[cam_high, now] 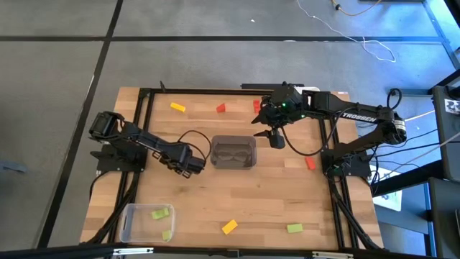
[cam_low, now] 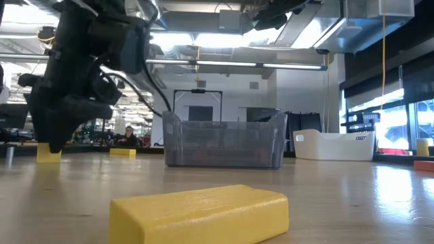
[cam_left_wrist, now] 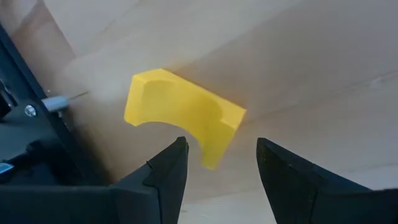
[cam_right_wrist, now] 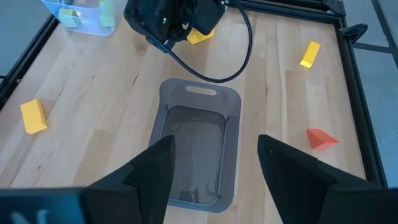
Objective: Sort & place blocks by color
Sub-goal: Put the middle left yellow block into the black bin
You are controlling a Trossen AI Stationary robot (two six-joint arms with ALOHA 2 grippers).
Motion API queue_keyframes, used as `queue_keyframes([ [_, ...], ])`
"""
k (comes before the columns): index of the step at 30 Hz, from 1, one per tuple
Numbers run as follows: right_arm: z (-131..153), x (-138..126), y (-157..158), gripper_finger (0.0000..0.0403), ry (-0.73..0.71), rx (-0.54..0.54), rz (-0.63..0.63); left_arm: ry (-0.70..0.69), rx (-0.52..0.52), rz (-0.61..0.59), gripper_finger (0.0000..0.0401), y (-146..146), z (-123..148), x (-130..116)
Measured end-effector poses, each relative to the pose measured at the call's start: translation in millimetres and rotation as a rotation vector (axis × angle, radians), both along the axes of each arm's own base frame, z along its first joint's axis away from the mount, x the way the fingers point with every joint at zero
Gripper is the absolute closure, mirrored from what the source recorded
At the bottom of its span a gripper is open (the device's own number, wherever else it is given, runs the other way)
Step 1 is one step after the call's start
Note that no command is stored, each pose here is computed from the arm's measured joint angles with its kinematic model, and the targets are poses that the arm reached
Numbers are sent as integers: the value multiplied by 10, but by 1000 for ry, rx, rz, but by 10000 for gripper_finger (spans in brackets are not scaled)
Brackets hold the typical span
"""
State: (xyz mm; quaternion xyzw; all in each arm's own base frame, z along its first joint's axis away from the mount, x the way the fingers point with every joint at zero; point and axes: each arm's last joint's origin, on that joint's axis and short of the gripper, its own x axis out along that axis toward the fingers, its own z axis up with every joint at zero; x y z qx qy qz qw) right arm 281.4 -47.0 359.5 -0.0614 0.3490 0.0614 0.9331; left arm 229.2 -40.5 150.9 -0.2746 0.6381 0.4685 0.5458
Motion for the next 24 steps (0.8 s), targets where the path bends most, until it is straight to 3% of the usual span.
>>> queue_keyframes([
  [7, 0, 0, -1, 173, -1, -9, 7, -44, 42, -15, 219, 16, -74, -2],
  [12, 0, 0, -1, 173, -1, -9, 8, -64, -20, -29, 236, 5, -157, -29],
  [24, -6, -7, 8, 173, 2, -27, 60, -74, -52, -102, 362, 0, -164, -15],
])
